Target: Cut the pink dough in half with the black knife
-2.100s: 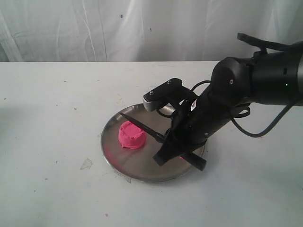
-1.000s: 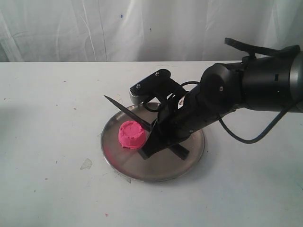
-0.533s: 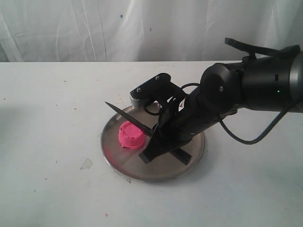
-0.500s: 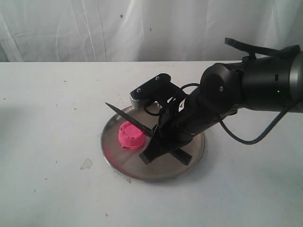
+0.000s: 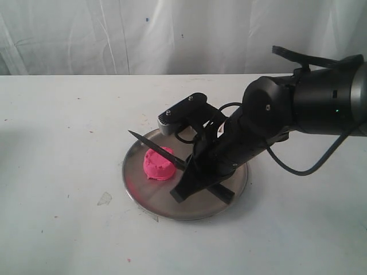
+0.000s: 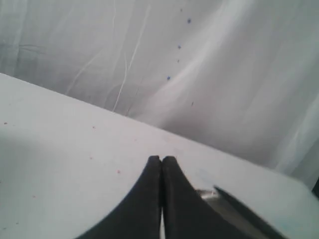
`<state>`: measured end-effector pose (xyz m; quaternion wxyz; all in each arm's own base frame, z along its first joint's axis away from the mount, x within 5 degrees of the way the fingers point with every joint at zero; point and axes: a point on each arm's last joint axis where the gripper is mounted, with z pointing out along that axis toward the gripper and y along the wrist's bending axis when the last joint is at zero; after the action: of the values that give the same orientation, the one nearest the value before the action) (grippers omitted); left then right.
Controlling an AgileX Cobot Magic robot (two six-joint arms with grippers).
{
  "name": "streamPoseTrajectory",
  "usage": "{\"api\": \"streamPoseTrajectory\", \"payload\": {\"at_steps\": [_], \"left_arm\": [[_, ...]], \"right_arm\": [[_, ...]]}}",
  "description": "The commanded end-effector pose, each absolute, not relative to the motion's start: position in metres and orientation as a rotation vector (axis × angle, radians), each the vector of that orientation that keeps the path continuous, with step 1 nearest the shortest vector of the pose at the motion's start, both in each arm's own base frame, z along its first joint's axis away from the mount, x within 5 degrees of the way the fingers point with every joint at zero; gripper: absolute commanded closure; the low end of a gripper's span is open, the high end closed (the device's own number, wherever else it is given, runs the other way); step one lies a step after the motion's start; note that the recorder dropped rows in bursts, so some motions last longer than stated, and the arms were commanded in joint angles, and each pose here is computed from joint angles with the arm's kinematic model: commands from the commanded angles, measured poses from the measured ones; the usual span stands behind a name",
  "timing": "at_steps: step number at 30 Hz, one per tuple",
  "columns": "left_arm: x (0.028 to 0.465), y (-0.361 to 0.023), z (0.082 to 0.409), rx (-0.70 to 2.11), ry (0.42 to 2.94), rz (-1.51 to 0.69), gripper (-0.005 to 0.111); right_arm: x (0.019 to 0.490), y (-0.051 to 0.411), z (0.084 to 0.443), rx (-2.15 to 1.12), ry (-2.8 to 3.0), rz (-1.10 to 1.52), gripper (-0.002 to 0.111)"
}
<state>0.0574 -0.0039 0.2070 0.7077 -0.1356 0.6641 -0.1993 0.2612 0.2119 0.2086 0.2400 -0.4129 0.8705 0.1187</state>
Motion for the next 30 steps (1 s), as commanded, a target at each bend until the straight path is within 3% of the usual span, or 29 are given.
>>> {"api": "streamPoseTrajectory", "payload": {"at_steps": [1, 4, 7, 11, 17, 19, 20, 27, 30], "left_arm": [[0.057, -0.001, 0.211, -0.514, 1.372, -0.658, 0.107], [0.056, 0.002, 0.217, -0.622, 1.264, -0.782, 0.107], [0.053, -0.001, 0.232, -0.488, 1.263, -0.709, 0.107], [0.043, -0.001, 0.273, -0.402, 1.409, -0.541, 0.107], [0.056, -0.003, 0.309, -0.303, 1.67, -0.383, 0.107], [0.068, -0.014, 0.312, -0.185, 1.802, -0.42, 0.107], [0.082, -0.028, 0.314, 0.019, 1.934, -0.435, 0.107], [0.15, -0.077, 0.322, 0.761, 2.399, -0.518, 0.107], [0.183, -0.092, 0.305, 0.992, 2.544, -0.635, 0.107]], "right_arm": [[0.261, 0.212, 0.209, -1.118, 2.38, 0.329, 0.108], [0.262, 0.212, 0.209, -1.116, 2.376, 0.329, 0.108], [0.262, 0.212, 0.209, -1.116, 2.376, 0.329, 0.108], [0.262, 0.212, 0.209, -1.116, 2.376, 0.329, 0.108], [0.261, 0.212, 0.209, -1.117, 2.378, 0.329, 0.108], [0.261, 0.212, 0.209, -1.12, 2.383, 0.329, 0.108], [0.261, 0.212, 0.209, -1.123, 2.387, 0.33, 0.108], [0.259, 0.211, 0.208, -1.143, 2.403, 0.328, 0.108], [0.259, 0.211, 0.208, -1.145, 2.406, 0.329, 0.108]]}}
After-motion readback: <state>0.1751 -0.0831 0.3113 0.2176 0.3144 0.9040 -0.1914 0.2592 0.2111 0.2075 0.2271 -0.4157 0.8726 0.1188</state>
